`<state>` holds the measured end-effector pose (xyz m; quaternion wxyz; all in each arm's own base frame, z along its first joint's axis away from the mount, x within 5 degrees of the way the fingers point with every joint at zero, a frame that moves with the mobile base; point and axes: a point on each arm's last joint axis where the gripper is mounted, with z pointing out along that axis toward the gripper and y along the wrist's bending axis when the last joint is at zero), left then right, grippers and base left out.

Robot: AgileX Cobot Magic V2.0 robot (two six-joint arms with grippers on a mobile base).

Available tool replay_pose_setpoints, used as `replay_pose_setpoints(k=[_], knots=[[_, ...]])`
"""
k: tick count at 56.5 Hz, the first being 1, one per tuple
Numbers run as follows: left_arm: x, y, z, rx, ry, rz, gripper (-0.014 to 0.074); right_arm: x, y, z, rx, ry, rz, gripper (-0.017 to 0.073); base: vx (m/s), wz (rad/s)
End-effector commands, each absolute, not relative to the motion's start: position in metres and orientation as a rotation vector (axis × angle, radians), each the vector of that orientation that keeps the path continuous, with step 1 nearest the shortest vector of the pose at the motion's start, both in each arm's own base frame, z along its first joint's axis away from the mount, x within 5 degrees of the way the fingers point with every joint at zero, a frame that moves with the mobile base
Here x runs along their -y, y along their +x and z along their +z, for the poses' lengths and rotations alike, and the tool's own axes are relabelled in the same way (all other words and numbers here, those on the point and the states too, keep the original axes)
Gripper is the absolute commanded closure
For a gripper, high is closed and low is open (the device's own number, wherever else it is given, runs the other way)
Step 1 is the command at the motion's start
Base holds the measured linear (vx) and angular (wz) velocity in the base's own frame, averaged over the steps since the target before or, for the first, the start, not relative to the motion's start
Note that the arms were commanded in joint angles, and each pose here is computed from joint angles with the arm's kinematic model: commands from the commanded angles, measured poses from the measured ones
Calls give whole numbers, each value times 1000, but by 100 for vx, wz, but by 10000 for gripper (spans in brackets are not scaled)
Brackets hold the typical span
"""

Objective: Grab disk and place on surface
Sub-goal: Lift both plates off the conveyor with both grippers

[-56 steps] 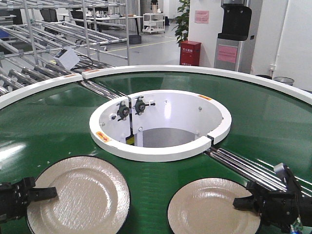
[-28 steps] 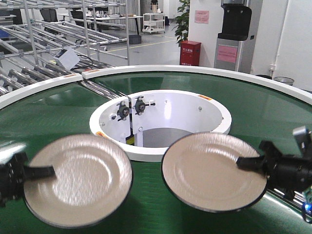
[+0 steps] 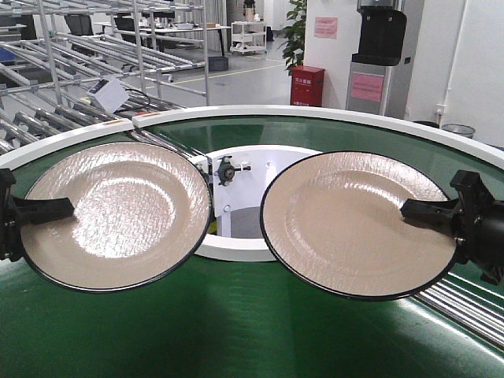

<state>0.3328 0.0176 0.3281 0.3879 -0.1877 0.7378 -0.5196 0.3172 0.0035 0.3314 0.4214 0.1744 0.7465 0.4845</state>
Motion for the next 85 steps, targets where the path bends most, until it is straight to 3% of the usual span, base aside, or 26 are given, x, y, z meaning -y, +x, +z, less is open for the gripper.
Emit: replay_pose_setpoints(k=[1,64,85], knots=[[-13,324,369,-1677,-467,-1478,601,-7,309,365,-1720,425,1326,568,0,0],[-12,324,369,-1681,-464,-1475,601,-7,310,364,-1724,427,1325,568,-1,0],[-12,324,369,-1681,-463,-1477,601,-5,314,360,-1732,448,1319,568,-14,-35]])
